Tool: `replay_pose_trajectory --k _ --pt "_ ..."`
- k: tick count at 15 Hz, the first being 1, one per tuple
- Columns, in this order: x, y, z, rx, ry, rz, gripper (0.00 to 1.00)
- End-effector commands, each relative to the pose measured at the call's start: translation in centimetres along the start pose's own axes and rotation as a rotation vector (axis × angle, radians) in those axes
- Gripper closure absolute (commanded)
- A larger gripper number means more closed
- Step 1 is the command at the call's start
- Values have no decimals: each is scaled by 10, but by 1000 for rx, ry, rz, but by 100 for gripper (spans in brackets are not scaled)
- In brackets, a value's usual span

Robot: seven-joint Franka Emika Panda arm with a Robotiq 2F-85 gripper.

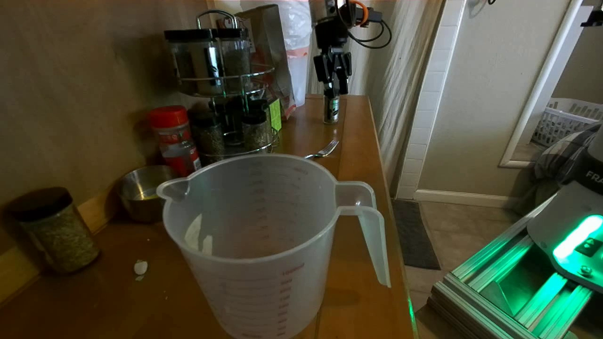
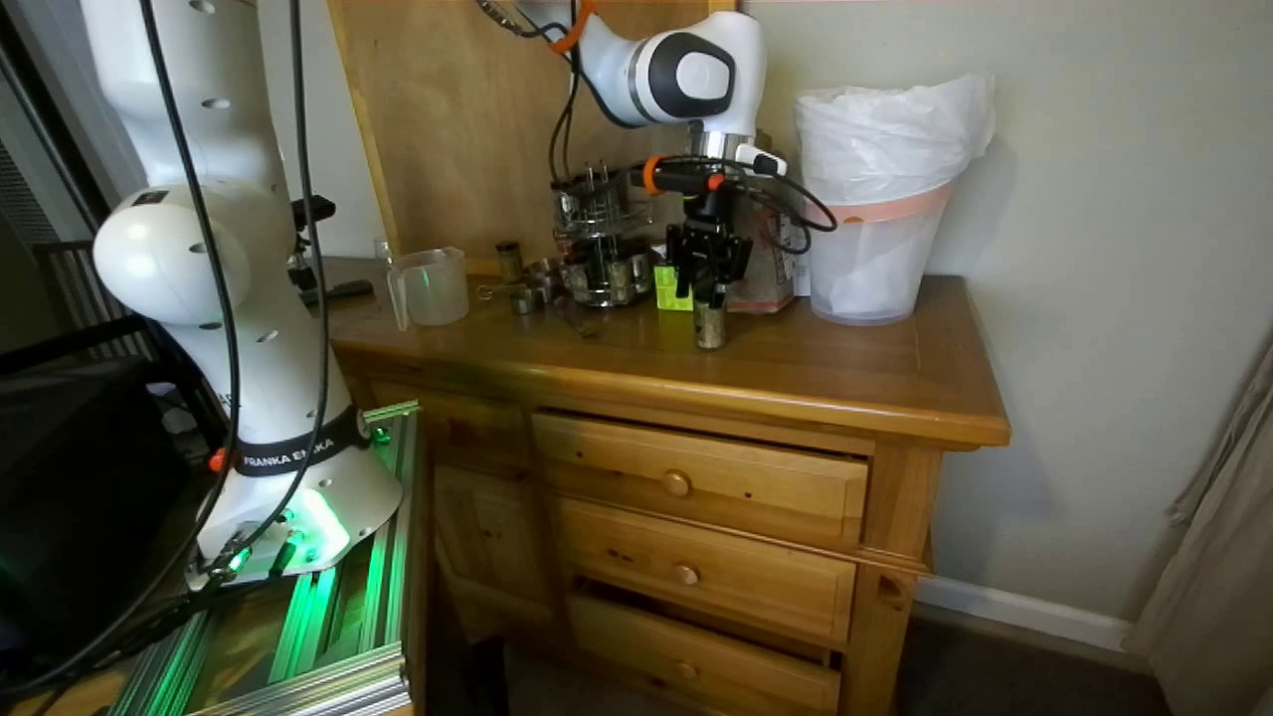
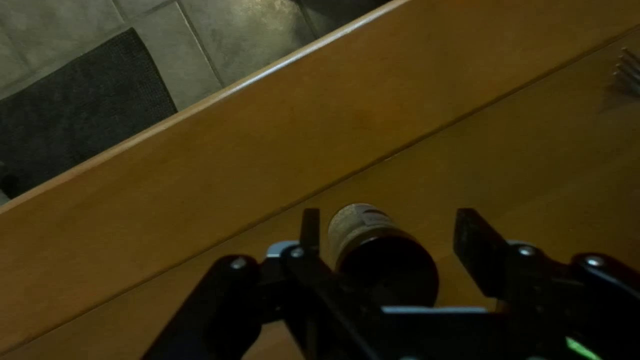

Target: Pick up the jar from the right side of the counter and put it on the stand.

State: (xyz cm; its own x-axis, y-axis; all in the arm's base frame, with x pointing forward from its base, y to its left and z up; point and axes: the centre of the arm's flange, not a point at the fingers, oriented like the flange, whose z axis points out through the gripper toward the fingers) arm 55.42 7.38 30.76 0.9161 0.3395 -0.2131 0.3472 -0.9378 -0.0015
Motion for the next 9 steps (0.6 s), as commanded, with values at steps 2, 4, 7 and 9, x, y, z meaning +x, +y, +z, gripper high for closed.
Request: replay_pose_trajectory --k 2,4,7,9 --pt "10 2 0 10 30 -11 0" --pt "14 2 0 17 42 -11 0" --pt "19 2 1 19 52 -14 26" --pt "21 1 2 14 55 -18 28"
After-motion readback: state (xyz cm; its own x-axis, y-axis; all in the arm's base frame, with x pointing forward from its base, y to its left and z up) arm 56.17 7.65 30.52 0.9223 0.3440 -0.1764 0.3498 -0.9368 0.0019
